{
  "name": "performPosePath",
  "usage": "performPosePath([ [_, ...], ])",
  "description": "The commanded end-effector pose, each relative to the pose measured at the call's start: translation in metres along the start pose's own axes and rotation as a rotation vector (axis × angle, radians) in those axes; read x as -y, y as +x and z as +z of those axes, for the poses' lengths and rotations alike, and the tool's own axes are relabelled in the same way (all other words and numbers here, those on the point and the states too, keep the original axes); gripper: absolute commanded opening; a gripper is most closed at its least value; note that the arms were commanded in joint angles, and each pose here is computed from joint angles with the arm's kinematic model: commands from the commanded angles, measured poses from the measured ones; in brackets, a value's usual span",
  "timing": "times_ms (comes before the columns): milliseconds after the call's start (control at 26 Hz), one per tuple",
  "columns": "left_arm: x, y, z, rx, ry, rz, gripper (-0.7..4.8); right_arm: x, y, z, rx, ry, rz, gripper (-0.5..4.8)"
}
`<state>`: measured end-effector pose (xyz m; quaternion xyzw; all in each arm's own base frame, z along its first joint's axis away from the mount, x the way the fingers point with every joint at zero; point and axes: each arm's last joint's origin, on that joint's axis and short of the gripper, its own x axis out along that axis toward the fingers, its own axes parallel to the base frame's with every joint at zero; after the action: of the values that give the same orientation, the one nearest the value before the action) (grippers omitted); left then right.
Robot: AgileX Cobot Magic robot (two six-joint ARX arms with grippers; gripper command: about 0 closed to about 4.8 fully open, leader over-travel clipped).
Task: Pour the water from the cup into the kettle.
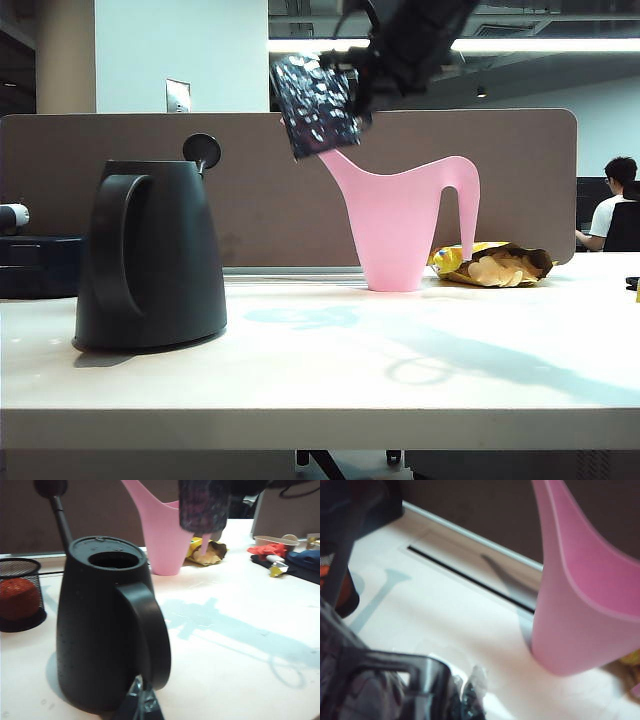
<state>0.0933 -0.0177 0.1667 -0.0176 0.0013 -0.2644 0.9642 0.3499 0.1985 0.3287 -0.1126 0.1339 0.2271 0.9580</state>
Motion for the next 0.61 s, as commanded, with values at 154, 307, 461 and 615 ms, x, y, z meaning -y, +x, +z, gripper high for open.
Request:
performPosePath([
  [154, -0.002, 0.0, 0.002, 0.015, 0.01, 0.056, -0.05, -0.035, -0.012, 0.039, 0.034, -0.207, -0.041, -0.09],
  [307, -0.003, 0.0, 0.002, 0.017, 0.01, 0.109, -0.05, -0.052, -0.005, 0.051, 0.003, -0.316, -0.054, -0.09],
  [461, -0.003, 0.0, 0.002, 0.017, 0.008, 0.112, -0.05, -0.072, 0.005, 0.058, -0.035, -0.454, -0.071, -0.09],
  [615, -0.003, 0.0, 0.002, 0.017, 0.01, 0.115, -0.05, -0.092, 0.009, 0.063, -0.034, -0.573, -0.086, -0.09],
])
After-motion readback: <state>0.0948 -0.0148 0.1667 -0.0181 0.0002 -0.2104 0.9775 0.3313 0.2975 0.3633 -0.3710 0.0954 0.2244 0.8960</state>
